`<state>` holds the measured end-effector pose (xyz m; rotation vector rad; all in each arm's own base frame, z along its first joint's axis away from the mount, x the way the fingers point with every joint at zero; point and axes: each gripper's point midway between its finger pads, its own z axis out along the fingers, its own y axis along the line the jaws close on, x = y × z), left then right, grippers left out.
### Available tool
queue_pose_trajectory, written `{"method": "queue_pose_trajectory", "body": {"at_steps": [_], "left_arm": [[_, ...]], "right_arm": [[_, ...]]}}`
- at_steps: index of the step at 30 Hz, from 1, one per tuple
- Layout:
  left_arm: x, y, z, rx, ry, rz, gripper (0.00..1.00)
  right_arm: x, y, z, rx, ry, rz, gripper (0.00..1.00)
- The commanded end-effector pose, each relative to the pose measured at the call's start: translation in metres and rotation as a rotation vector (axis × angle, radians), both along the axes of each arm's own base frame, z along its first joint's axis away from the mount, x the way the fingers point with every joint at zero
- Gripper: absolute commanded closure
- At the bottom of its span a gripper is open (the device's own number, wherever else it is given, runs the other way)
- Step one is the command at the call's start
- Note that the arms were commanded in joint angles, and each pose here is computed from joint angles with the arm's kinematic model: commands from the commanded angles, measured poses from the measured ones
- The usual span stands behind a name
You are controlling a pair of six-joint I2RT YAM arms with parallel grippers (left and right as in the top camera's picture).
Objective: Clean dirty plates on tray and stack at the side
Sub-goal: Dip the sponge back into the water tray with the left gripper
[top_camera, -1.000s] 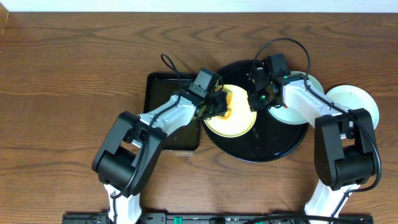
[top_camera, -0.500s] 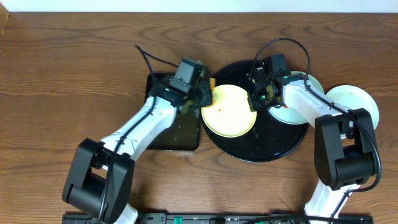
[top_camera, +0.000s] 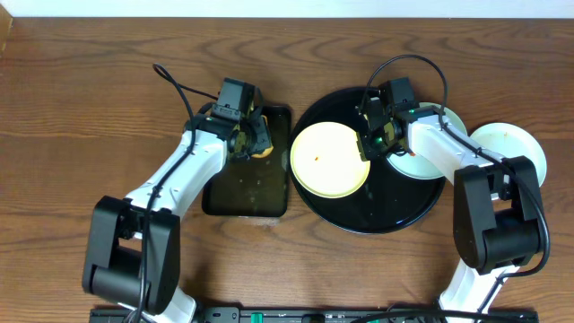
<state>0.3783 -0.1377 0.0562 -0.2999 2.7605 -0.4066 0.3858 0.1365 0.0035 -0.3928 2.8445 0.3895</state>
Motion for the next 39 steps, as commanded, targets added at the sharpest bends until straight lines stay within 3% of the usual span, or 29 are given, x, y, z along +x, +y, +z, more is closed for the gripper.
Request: {"method": "queue_pose_trajectory", "body": {"at_steps": [1, 10, 18, 21, 22, 26, 39], "left_arm": [[-0.017, 0.008, -0.036, 0.053, 0.089, -0.017, 0.93], [-0.025, 0.017, -0.062, 0.074, 0.168, 0.000, 0.93], [-0.030, 0.054, -0.065, 0.049, 0.253, 0.173, 0.93], [-0.029, 0.031, -0.060, -0.069, 0.247, 0.086, 0.93], [-0.027, 0.012, -0.054, -0.138, 0.218, -0.017, 0.93], [-0.027, -0.007, -0.048, -0.150, 0.164, -0.173, 0.93], [0.000, -0.011, 0.016, -0.143, -0.069, -0.197, 0.93]], "right_arm": [[-0.023, 0.020, -0.014, 0.031, 0.077, 0.049, 0.99], [-0.024, 0.020, -0.014, 0.031, 0.078, 0.049, 0.99], [-0.024, 0.020, -0.014, 0.031, 0.078, 0.049, 0.99], [-0.024, 0.020, -0.014, 0.031, 0.078, 0.049, 0.99], [-0.024, 0.020, -0.014, 0.031, 0.078, 0.049, 0.99], [-0.024, 0.020, -0.014, 0.031, 0.079, 0.049, 0.99], [-0.024, 0.020, -0.014, 0.030, 0.080, 0.049, 0.99]]}}
